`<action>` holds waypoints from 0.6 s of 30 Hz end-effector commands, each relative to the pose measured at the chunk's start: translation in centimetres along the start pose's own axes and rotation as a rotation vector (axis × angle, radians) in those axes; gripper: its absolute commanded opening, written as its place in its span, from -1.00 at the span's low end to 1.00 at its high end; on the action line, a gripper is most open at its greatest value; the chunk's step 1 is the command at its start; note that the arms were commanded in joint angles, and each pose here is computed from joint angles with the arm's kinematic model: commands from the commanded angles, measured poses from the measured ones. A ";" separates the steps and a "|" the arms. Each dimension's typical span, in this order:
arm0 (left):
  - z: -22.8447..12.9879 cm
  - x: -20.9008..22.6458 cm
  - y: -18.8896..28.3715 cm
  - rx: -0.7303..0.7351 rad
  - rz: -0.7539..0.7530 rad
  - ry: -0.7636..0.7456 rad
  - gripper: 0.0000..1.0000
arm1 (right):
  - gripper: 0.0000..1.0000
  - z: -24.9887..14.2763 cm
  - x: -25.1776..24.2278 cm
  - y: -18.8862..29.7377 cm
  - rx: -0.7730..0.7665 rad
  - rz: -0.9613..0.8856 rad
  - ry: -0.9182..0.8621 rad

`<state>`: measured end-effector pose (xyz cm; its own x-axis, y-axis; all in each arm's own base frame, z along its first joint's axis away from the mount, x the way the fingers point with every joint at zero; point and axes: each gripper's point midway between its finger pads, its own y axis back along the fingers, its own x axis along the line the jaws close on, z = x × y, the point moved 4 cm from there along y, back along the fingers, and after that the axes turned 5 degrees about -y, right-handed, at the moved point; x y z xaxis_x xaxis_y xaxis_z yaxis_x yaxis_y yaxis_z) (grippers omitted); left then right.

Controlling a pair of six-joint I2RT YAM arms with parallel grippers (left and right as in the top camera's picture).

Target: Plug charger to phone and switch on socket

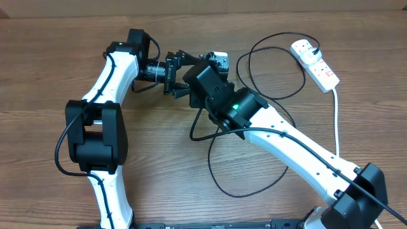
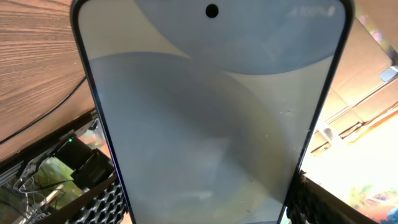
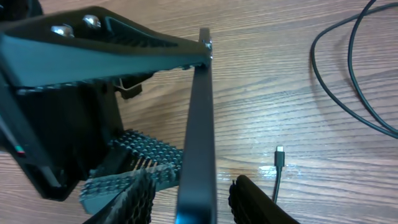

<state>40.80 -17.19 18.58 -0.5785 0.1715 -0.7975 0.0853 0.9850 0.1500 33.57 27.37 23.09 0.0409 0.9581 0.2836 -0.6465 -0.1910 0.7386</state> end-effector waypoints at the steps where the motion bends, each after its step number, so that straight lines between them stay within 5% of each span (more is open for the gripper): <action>1: -0.5 -1.1 -0.2 0.029 -0.028 -0.051 0.47 | -0.19 0.3 0.0 -0.2 -0.025 -0.007 0.033; 18: -0.4 -1.1 -0.2 0.027 -0.025 -0.051 0.49 | -0.31 0.8 0.3 -0.2 -0.057 0.003 0.047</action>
<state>40.80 -17.19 18.58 -0.5785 0.1715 -0.7975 0.0853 0.9850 0.1500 34.27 27.62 23.70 0.0038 0.9632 0.2688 -0.6830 -0.1938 0.7042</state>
